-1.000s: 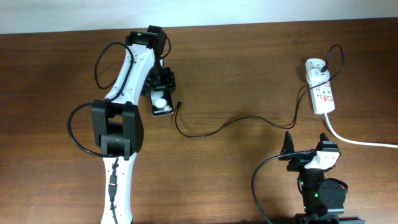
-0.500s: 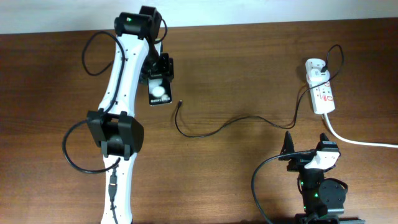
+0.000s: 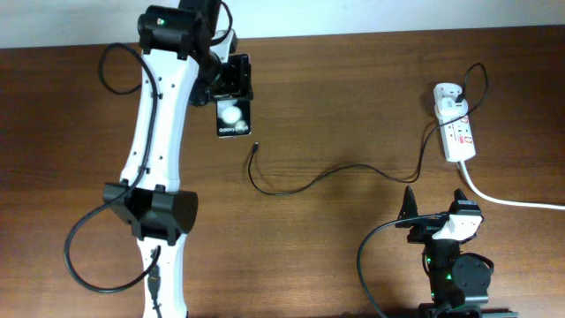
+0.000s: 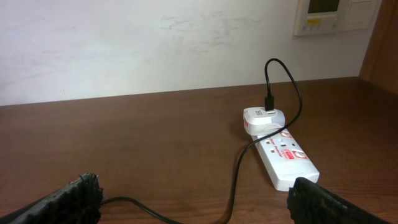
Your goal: Plug charger to phone and switch on socket
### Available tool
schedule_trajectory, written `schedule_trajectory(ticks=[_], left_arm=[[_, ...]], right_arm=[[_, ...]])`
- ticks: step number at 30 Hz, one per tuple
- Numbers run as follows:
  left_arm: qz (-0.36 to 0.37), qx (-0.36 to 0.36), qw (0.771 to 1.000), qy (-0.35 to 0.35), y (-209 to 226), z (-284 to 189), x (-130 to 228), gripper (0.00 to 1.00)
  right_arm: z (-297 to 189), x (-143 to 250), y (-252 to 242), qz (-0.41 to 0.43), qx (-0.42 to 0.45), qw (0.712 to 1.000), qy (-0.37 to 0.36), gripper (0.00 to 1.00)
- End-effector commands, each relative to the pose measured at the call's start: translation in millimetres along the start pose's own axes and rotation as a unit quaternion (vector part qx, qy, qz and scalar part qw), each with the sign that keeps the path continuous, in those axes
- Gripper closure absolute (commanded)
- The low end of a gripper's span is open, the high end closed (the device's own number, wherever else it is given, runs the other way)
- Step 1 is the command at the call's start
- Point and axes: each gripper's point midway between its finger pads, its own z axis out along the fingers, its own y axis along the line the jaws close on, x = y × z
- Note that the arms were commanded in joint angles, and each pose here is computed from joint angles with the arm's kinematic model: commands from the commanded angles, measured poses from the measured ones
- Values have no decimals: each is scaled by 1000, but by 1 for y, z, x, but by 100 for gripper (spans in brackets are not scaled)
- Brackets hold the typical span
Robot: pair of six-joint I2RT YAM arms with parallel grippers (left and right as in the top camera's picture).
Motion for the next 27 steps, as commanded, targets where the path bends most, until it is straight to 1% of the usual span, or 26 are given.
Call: schedule_trajectory(ticks=[1, 9, 18, 22, 24, 26, 27], left_arm=[[40, 21, 999, -10, -25, -12, 6, 36], [56, 24, 998, 6, -40, -4, 15, 37], [62, 14, 996, 68, -36, 25, 36, 39], [57, 9, 994, 90, -32, 34, 44, 38], [53, 21, 993, 106, -35, 39, 50, 37], [48, 42, 990, 124, -40, 45, 57, 44], [47, 42, 990, 128, -40, 46, 59, 44]], right_arm=[[0, 4, 2, 1, -4, 1000, 3, 1], [0, 4, 2, 1, -4, 1000, 3, 2], [0, 4, 2, 1, -4, 1000, 3, 1], [0, 4, 2, 1, -4, 1000, 3, 1], [0, 4, 2, 1, -4, 1000, 3, 2], [0, 4, 2, 1, -4, 1000, 3, 1], [0, 4, 2, 1, -4, 1000, 3, 1]])
